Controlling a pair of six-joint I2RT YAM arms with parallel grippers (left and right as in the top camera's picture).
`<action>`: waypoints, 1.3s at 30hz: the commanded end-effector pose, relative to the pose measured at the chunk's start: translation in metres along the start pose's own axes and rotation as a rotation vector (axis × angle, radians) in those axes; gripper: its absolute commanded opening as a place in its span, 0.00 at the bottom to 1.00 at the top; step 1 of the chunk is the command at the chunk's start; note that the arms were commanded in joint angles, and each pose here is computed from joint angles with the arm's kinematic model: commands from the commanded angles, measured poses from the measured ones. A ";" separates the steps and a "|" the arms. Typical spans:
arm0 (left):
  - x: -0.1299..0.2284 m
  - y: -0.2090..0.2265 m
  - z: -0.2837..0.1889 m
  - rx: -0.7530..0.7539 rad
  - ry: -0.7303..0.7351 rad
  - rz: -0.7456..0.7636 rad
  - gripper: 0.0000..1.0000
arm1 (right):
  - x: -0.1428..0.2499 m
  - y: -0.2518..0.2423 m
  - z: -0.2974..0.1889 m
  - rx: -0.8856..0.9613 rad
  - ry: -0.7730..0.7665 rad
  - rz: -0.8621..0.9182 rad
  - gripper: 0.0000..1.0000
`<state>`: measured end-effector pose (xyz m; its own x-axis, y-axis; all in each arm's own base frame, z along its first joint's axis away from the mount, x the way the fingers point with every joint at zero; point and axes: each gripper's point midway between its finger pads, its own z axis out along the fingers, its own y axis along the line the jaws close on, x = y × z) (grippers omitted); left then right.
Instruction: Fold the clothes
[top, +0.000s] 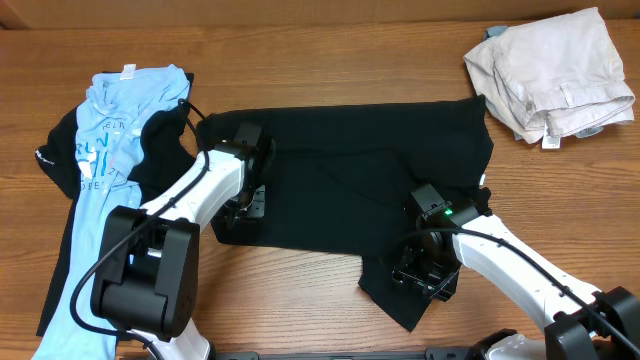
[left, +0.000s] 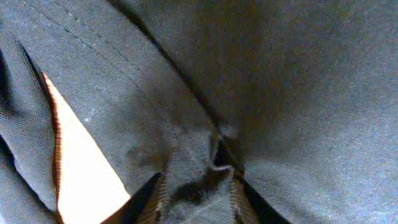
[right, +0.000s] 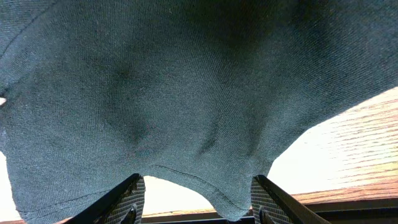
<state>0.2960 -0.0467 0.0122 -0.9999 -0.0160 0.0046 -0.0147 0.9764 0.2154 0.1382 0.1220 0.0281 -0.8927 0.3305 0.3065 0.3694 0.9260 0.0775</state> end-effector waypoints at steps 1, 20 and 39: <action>0.002 0.001 0.002 -0.008 0.008 0.007 0.33 | 0.000 0.000 -0.001 -0.004 -0.015 -0.011 0.58; -0.002 -0.026 0.000 0.144 -0.017 0.280 0.51 | -0.004 0.004 -0.001 -0.020 -0.030 -0.018 0.58; 0.011 0.002 0.014 -0.015 0.017 0.207 0.27 | -0.005 0.005 -0.001 -0.025 -0.035 -0.027 0.58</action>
<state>0.2879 -0.0503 0.0009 -0.9775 0.2021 0.0596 0.2097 0.9614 0.1780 0.1444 0.1250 0.0271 -0.9019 0.3228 0.2870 0.3634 0.9262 0.1002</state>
